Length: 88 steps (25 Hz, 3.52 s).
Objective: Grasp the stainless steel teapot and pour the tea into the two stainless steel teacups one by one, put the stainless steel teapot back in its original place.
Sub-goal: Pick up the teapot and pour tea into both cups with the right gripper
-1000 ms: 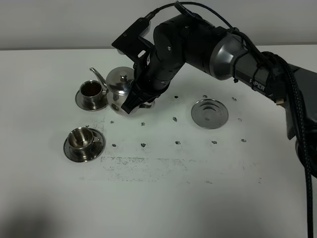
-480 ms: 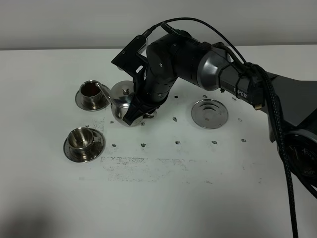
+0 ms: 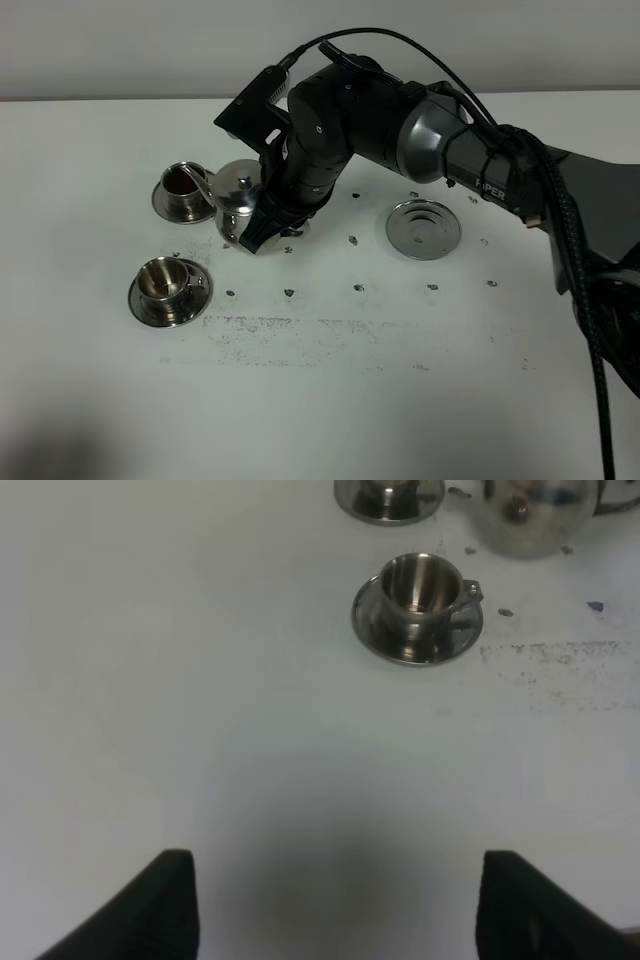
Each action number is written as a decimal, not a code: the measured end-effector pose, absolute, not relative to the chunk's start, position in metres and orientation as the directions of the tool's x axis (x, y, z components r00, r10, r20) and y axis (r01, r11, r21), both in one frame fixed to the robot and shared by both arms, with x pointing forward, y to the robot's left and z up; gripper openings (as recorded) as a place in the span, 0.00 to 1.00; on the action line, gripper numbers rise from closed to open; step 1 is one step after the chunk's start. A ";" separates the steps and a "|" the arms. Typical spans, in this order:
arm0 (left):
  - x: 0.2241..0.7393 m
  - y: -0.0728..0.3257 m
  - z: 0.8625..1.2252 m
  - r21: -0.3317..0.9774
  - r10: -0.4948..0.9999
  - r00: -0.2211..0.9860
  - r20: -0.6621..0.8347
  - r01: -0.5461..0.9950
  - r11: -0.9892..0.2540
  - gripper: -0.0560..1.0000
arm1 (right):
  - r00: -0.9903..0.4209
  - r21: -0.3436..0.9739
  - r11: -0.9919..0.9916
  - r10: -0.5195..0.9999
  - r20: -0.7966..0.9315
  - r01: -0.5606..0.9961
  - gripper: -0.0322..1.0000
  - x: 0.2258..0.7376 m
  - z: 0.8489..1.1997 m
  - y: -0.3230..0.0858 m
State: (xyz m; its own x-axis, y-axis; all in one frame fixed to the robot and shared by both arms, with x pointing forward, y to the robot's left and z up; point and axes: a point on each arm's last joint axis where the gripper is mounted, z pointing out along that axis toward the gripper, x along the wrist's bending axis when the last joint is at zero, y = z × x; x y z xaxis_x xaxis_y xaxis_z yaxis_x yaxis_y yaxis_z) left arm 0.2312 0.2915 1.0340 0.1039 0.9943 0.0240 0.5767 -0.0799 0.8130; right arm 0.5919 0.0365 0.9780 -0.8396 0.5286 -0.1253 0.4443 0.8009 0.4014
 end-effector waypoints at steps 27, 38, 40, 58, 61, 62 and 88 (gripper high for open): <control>0.231 0.291 1.034 0.813 0.994 0.104 0.024 0.577 -0.080 0.60 | -0.738 0.118 0.844 -0.378 -0.559 -0.522 0.22 0.566 1.012 0.042; 0.231 0.291 1.034 0.813 0.994 0.104 0.024 0.577 -0.080 0.60 | -0.724 0.010 0.848 -0.446 -0.526 -0.530 0.22 0.589 0.990 0.053; 0.231 0.291 1.034 0.813 0.994 0.104 0.024 0.577 -0.080 0.60 | -0.715 -0.013 0.846 -0.458 -0.528 -0.533 0.22 0.590 0.989 0.052; 0.231 0.291 1.034 0.813 0.994 0.104 0.024 0.577 -0.080 0.60 | -0.652 -0.128 0.835 -0.505 -0.566 -0.535 0.22 0.585 0.987 0.062; 0.231 0.291 1.034 0.813 0.994 0.104 0.024 0.577 -0.080 0.60 | -0.635 -0.144 0.825 -0.520 -0.572 -0.546 0.22 0.582 0.987 0.065; 0.231 0.291 1.034 0.813 0.994 0.104 0.024 0.577 -0.080 0.60 | -0.632 -0.146 0.824 -0.522 -0.572 -0.548 0.22 0.581 0.987 0.066; 0.231 0.291 1.034 0.813 0.994 0.104 0.024 0.577 -0.080 0.60 | -0.520 -0.284 0.767 -0.611 -0.597 -0.575 0.22 0.572 0.992 0.077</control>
State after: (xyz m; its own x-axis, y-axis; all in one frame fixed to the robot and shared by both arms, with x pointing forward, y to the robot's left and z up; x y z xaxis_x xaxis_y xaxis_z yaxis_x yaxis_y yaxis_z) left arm 0.2312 0.2915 1.0340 0.1039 0.9943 0.0240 0.5767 -0.0799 0.8130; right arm 0.5721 0.0774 0.9925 -0.5200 -0.6113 -0.5966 -0.5753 0.7669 -0.2844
